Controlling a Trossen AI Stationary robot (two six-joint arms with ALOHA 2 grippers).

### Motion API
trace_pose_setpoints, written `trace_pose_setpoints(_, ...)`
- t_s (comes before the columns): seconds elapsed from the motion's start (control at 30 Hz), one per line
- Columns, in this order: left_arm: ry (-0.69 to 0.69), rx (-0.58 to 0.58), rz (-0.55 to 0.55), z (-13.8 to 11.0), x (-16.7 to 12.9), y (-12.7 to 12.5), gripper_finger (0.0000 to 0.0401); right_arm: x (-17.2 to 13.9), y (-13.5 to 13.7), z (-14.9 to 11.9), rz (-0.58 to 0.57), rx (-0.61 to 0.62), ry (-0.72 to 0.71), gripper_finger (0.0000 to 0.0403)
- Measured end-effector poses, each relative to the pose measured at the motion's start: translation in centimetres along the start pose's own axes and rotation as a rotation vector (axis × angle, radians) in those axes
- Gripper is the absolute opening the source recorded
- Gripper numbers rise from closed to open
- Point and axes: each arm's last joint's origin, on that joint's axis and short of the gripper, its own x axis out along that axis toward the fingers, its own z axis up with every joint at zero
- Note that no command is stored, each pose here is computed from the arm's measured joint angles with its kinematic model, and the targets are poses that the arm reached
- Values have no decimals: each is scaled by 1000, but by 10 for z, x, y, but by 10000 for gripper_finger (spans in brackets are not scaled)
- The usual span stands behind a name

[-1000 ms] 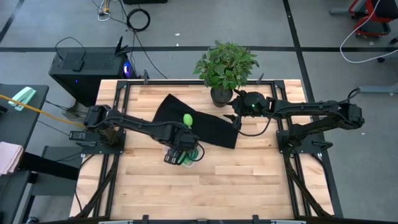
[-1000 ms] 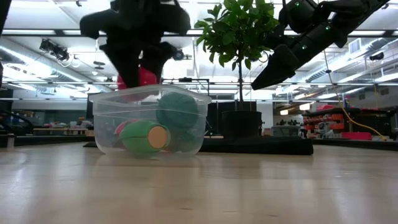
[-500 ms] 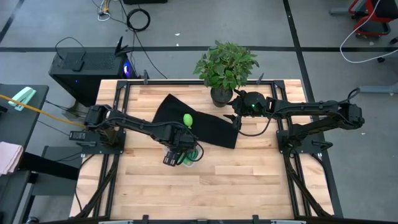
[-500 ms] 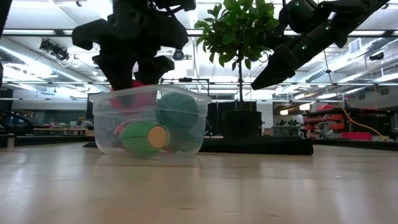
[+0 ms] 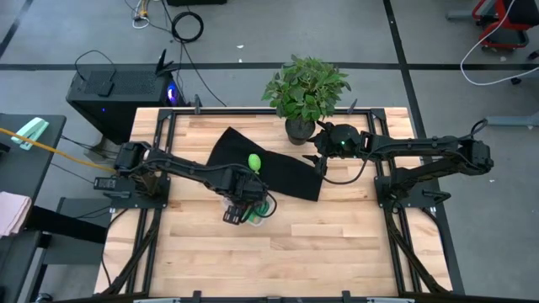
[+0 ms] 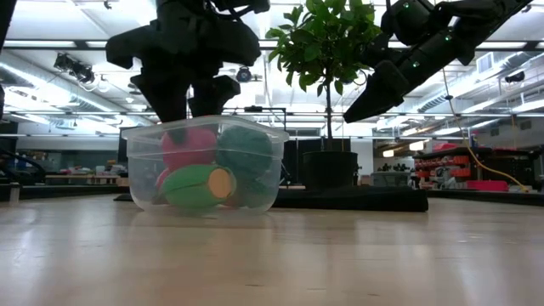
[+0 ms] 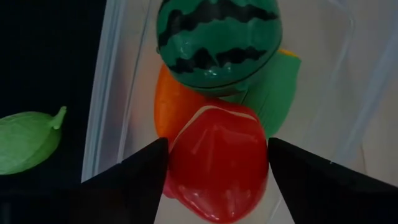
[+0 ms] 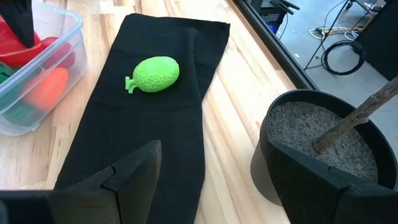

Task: Pick and placing Produce into tupperware
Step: Put the red apple into the transparent bin, then put the green musk melon into the transparent bin

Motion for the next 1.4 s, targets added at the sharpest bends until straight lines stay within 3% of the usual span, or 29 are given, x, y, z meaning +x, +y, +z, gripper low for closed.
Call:
trace_pose_setpoints(0.23,9,1,-1,3,-9,1,264,0,0,0,0,-2,0,291)
trace_pose_setpoints(0.4,-12,-2,2,11,-26,4,268,0,0,0,0,-2,0,291)
trace_pose_setpoints(0.63,1,1,2,9,-27,9,274,0,0,0,0,-2,0,291)
trace_pose_setpoints(1.0,43,-65,-21,3,-26,18,343,0,0,0,0,-2,0,291)
trace_pose_setpoints(1.2,108,-63,46,-2,-28,20,348,0,0,0,0,-2,0,291)
trace_pose_setpoints(1.4,109,-32,146,5,-54,29,338,0,0,0,0,-2,0,291)
